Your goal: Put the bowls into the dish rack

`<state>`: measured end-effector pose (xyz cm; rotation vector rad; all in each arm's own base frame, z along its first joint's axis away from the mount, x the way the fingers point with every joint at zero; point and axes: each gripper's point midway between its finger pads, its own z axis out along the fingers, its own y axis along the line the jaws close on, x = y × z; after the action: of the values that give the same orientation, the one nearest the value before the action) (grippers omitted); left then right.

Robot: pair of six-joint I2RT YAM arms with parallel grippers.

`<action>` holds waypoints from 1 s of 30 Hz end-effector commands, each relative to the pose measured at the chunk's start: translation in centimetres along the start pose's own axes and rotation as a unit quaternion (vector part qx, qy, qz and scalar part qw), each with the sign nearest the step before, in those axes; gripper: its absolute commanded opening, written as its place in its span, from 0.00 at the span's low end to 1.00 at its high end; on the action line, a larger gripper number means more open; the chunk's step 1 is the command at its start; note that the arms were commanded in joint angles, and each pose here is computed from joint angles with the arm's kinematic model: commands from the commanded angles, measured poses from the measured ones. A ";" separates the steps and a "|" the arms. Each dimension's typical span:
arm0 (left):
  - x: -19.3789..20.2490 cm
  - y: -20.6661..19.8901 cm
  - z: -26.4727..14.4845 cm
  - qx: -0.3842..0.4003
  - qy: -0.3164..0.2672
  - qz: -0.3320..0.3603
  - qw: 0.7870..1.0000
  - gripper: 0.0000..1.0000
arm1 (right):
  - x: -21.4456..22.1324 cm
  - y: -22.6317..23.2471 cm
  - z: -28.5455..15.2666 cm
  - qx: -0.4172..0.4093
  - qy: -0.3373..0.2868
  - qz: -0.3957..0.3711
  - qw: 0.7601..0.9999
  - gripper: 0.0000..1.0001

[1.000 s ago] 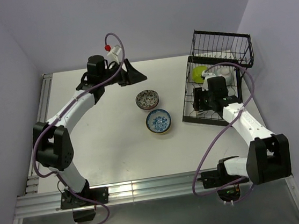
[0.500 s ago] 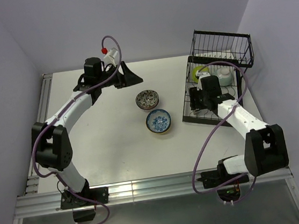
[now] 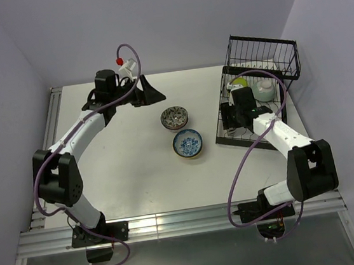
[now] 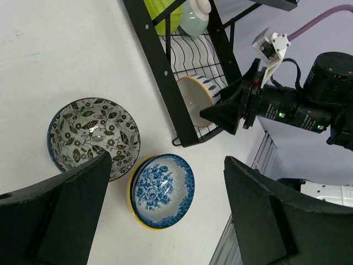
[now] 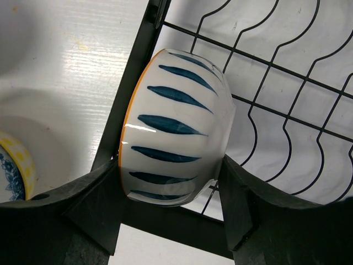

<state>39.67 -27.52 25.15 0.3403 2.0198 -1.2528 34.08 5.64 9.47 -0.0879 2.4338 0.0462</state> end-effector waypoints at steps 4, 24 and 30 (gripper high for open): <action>-0.2 -1.0 -1.9 -0.007 -0.012 0.043 0.999 0.89 | -2.0 -0.3 -0.9 0.012 -0.025 0.008 1.000 0.73; 1.1 4.2 -3.3 -0.125 0.043 0.178 0.975 0.84 | -5.7 1.3 -8.8 -0.060 -0.111 -0.012 0.992 1.00; 2.9 2.9 -2.5 -0.044 0.121 0.330 0.935 0.78 | -6.3 1.4 -12.0 -0.093 -0.123 -0.032 0.987 1.00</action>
<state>39.34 -23.27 21.03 0.7399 2.0611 -0.7704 31.85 6.54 20.61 -0.1664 2.2022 0.2013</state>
